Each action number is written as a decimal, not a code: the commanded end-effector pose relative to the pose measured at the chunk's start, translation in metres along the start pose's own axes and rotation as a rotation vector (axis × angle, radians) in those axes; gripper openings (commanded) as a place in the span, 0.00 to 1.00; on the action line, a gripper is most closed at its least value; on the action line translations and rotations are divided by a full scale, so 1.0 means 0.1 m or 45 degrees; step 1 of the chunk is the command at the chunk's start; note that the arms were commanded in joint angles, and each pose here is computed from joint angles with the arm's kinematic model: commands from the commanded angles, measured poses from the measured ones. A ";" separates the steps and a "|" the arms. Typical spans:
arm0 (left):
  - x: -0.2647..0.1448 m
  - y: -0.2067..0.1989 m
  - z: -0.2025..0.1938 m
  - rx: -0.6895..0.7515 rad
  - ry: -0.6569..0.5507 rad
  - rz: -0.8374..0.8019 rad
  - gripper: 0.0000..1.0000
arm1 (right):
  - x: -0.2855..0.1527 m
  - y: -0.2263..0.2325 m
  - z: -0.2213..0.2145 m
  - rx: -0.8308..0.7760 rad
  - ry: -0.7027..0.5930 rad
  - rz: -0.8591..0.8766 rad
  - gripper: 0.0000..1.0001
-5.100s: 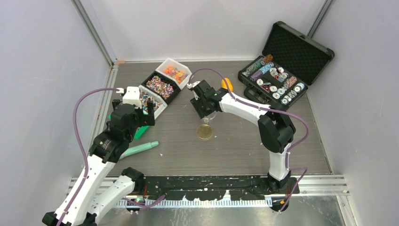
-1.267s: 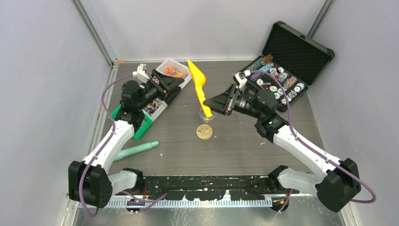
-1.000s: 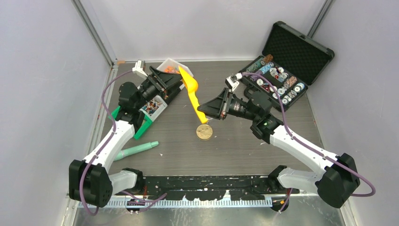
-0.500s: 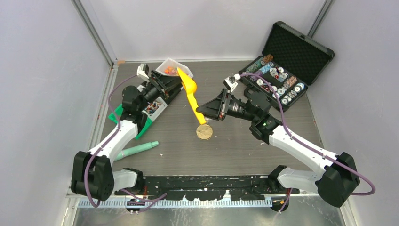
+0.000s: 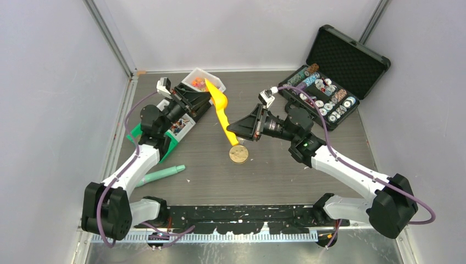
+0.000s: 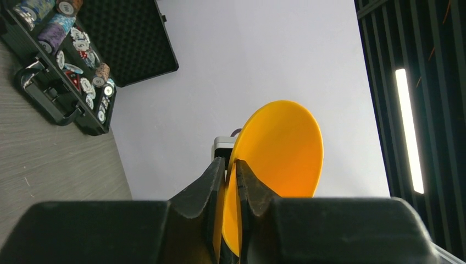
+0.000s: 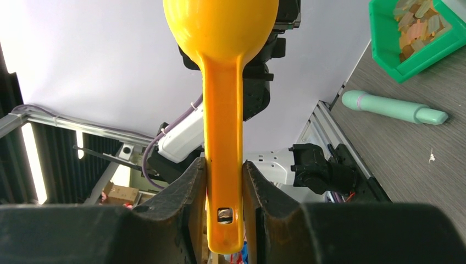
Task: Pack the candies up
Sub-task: Pick up the spatula from the center of the board, then scoop the fake candies from the storage box.
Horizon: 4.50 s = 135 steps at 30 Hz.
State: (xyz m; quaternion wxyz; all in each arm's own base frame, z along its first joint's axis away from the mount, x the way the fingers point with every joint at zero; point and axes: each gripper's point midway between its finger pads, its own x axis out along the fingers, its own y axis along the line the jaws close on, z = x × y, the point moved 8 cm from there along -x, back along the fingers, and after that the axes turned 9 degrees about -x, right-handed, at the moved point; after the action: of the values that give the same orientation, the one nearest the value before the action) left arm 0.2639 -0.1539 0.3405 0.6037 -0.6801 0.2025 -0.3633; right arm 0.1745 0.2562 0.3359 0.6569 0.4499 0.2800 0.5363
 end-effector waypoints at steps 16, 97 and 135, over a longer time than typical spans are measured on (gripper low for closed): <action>-0.18 0.15 -0.01 -0.096 -0.134 0.031 0.00 | -0.20 -0.06 0.09 -0.365 -0.092 -0.350 0.57; -0.82 0.43 0.29 0.388 -0.461 1.199 1.00 | 0.35 -0.58 0.52 -2.080 -0.092 -0.552 0.00; -1.12 1.39 1.57 0.421 -0.826 1.801 0.54 | 1.24 -2.00 1.97 -2.037 0.133 -0.557 0.00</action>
State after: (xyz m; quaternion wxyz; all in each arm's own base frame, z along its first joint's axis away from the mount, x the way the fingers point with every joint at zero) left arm 0.3183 0.0041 0.1792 0.8094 -0.3472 0.3585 0.3096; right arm 0.4574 0.3107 0.2372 0.8597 -0.2373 -0.0409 0.4504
